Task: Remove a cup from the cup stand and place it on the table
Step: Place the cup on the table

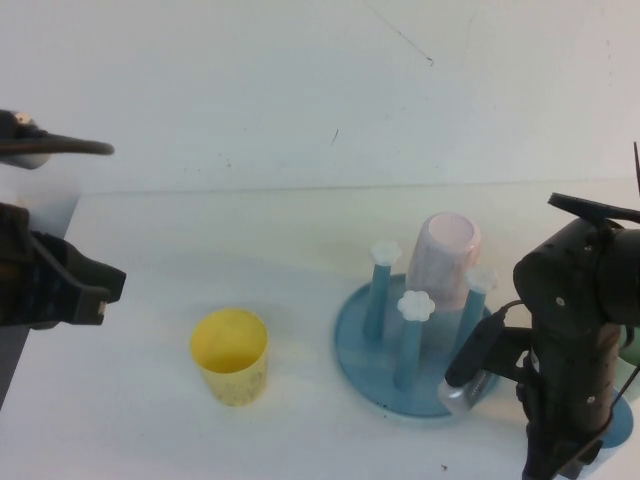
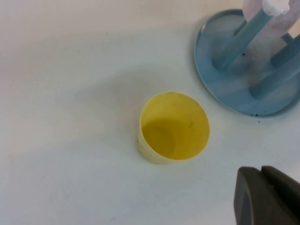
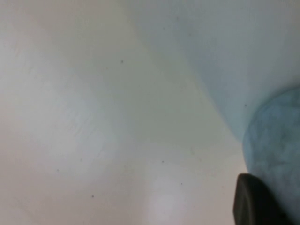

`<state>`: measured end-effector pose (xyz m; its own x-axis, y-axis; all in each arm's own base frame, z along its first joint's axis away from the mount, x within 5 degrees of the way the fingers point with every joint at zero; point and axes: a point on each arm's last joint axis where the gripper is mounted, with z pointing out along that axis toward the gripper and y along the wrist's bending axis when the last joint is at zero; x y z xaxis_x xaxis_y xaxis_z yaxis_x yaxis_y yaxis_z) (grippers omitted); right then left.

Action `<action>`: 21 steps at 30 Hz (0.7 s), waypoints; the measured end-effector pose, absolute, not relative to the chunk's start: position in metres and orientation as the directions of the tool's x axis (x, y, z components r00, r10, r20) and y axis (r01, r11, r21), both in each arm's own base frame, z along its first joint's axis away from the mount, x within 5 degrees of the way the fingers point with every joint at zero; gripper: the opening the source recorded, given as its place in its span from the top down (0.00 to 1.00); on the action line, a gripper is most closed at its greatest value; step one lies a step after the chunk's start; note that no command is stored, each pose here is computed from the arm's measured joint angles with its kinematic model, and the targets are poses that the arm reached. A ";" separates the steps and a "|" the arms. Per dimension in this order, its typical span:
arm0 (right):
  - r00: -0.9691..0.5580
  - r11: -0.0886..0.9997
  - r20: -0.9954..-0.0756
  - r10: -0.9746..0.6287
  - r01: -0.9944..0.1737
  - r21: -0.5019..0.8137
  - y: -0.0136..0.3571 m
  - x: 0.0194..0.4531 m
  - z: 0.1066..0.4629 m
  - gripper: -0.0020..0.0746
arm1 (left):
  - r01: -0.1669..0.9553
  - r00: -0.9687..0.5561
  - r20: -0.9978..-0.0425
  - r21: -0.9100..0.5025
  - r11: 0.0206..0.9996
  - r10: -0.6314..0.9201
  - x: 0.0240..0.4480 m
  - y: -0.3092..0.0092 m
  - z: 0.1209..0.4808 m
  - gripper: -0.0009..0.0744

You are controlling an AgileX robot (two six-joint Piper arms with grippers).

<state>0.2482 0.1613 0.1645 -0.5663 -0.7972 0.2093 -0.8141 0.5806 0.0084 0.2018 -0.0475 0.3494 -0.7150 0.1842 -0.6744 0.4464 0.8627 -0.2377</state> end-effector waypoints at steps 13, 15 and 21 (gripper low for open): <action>-0.593 0.607 0.183 -0.784 -0.794 0.028 0.169 0.254 0.174 0.55 | 0.440 -0.710 -0.682 -0.235 0.867 0.175 0.203 -0.047 0.350 0.99; -0.599 0.611 0.174 -0.782 -0.791 0.026 0.169 0.253 0.180 0.54 | 0.437 -0.705 -0.688 -0.232 0.869 0.171 0.204 -0.047 0.351 0.99; -0.621 0.623 0.067 -0.781 -0.782 0.016 0.164 0.243 0.218 0.53 | 0.429 -0.667 -0.729 -0.206 0.879 0.155 0.201 -0.045 0.357 0.99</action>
<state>0.2429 0.1644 0.2181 -0.6205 -0.7813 0.0673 -0.7823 0.6227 0.0163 0.2013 -0.0455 0.3572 -0.6671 0.1548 -0.7287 0.4293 0.8793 -0.2063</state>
